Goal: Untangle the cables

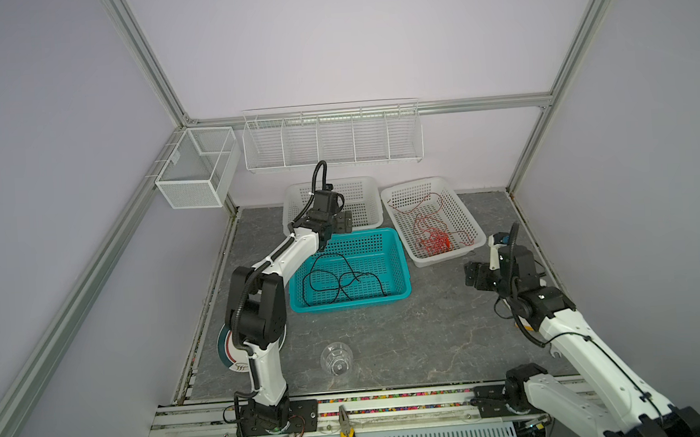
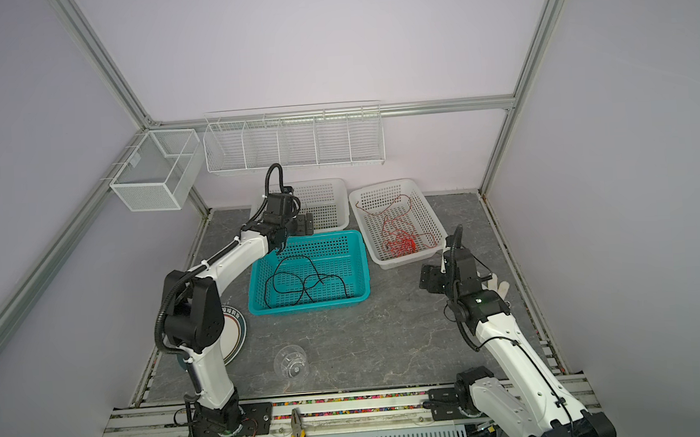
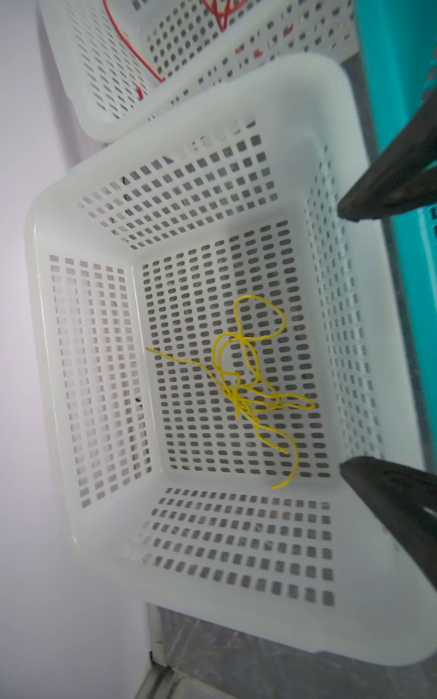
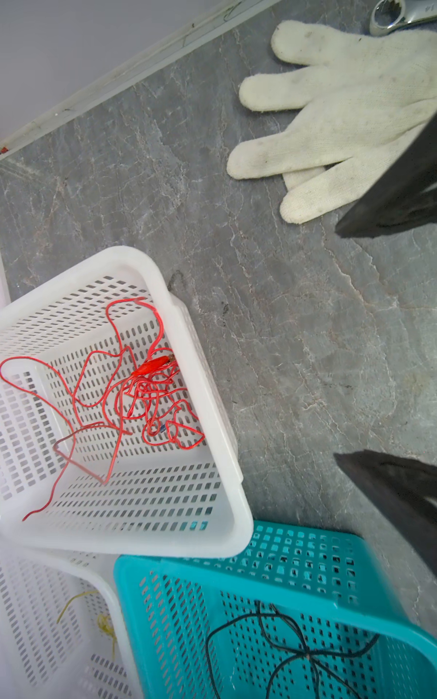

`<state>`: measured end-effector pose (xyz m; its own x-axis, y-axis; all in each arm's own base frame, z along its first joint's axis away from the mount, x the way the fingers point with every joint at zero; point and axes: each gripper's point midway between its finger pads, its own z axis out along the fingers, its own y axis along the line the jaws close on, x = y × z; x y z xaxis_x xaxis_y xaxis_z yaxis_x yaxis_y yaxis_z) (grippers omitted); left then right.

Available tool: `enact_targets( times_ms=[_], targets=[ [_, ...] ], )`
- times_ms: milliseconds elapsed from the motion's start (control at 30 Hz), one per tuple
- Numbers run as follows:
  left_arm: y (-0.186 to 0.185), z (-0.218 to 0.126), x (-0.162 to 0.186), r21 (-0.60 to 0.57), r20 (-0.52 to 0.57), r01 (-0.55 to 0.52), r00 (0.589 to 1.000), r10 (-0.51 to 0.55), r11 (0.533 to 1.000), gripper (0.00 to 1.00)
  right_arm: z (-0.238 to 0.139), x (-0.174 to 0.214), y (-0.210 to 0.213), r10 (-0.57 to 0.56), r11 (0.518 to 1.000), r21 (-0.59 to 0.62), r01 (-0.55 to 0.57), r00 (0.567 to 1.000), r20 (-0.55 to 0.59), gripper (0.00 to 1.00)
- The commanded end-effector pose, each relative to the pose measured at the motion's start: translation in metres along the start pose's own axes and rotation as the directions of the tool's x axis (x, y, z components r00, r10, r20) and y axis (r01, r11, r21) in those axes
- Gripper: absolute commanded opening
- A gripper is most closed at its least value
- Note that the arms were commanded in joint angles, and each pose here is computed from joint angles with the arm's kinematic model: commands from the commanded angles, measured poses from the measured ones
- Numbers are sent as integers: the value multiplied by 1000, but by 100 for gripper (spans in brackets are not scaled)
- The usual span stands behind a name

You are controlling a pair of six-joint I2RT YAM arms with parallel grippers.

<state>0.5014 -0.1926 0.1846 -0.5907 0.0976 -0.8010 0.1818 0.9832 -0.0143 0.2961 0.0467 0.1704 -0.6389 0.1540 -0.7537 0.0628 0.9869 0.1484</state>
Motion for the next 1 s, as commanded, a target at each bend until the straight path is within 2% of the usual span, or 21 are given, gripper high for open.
enact_targets(
  times_ms=[0,100,200,367,567,667,767,833,967],
  targets=[
    [-2,-46,-19,61,135,32,990,-40,998,99,9,13,-14,-11,997,72,13,1000,-27,89],
    [6,-80,-13,77,225,50,972,-66,996,99,16,19,-25,4,990,138,1,999,-37,89],
    [19,-104,2,48,232,63,970,-73,997,99,21,20,-33,9,984,177,-6,1000,-14,89],
    [51,-138,31,-76,217,77,974,-59,994,99,25,15,-47,-11,968,249,-3,999,52,89],
    [83,-168,60,-184,316,109,948,-46,977,99,30,2,-61,-70,942,335,19,987,143,89],
    [100,-176,75,-258,338,134,940,-41,957,99,35,-10,-54,-128,947,314,61,972,196,89],
    [120,-187,88,-327,383,204,921,-67,923,99,47,-15,-51,-184,943,318,103,954,237,89],
    [120,-190,96,-315,410,199,910,-56,928,99,57,-16,-51,-200,942,318,109,942,269,89],
    [122,-192,105,-311,429,189,903,-40,931,99,80,-13,-36,-220,960,239,146,920,323,89]
  ],
)
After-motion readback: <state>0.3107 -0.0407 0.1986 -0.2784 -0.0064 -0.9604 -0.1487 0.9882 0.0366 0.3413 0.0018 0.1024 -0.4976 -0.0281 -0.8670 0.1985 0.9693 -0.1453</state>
